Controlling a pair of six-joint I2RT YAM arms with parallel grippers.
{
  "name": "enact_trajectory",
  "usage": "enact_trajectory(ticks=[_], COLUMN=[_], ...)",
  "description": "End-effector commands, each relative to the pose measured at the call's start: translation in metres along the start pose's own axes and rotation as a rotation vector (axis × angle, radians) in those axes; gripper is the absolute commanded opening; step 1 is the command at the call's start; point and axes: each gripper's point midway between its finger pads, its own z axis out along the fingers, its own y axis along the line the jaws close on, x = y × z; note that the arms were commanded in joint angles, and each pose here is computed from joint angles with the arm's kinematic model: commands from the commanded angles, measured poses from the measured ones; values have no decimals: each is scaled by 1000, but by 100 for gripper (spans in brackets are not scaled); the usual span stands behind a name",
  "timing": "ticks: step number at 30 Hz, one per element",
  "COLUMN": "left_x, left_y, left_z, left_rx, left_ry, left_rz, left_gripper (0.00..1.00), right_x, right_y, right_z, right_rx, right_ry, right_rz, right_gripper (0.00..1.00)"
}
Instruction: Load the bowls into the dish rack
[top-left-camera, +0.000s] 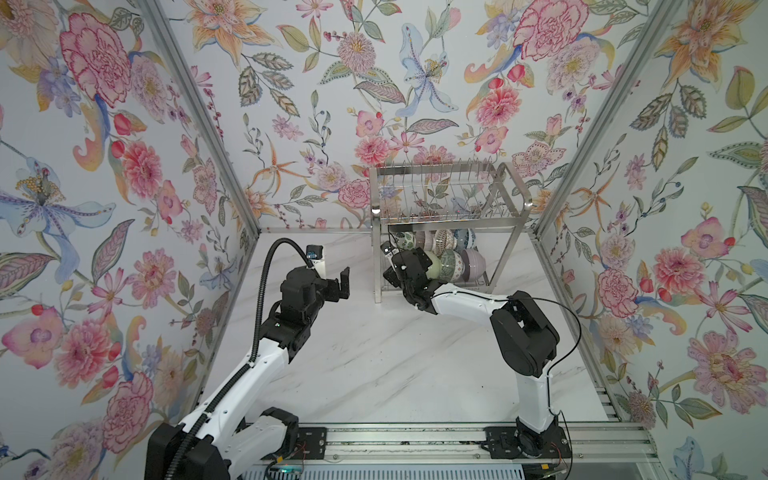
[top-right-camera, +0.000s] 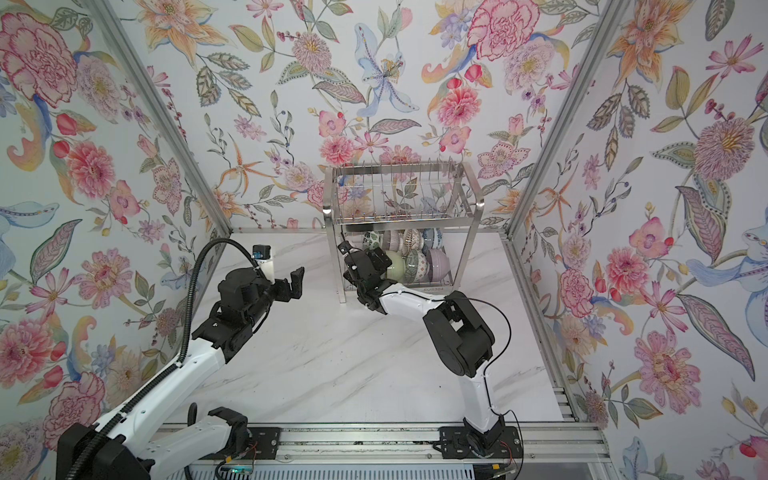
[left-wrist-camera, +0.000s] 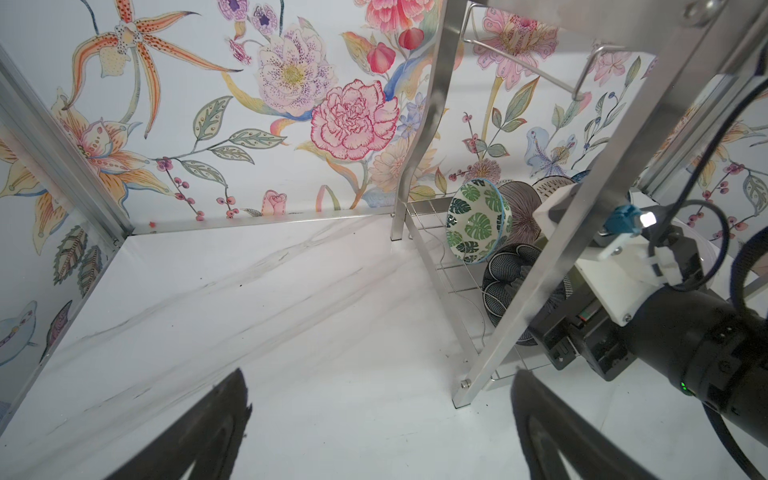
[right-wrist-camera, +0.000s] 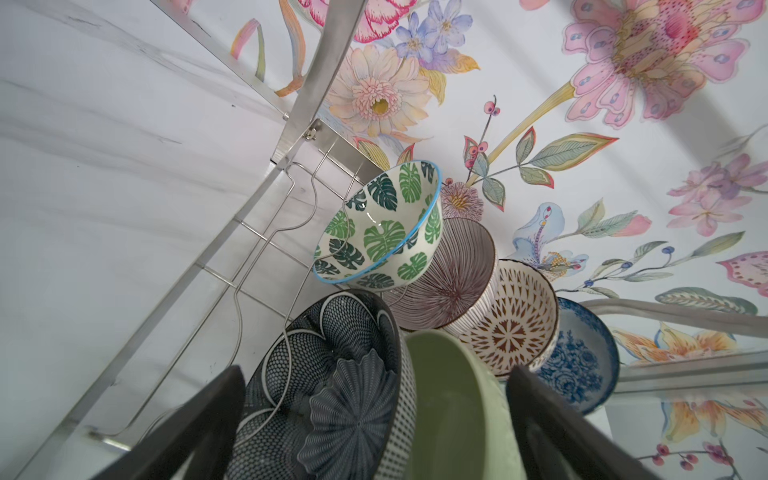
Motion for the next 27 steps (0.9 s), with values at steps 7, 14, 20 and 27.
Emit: enact_trajectory(ticks=[7,14,20,27], left_x=[-16,-17,-24,-11], left_y=[4,5,9,36], left_z=[2,4,-1,-2], left_rx=[-15,-28,-45,-193], left_ry=[-29,-31,-94,-155], left_rz=[10,26,30,45], left_gripper=[99,99,99,99], right_x=[-30,-39,-37,29], right_y=[-32,-40,-65,-130], right_z=[-27,-62,-118,-173], right_rx=[5,-44,-58,88], right_ry=[-163,-289,-416,-351], right_rz=[143,138,161,258], right_gripper=[99,99,99,99])
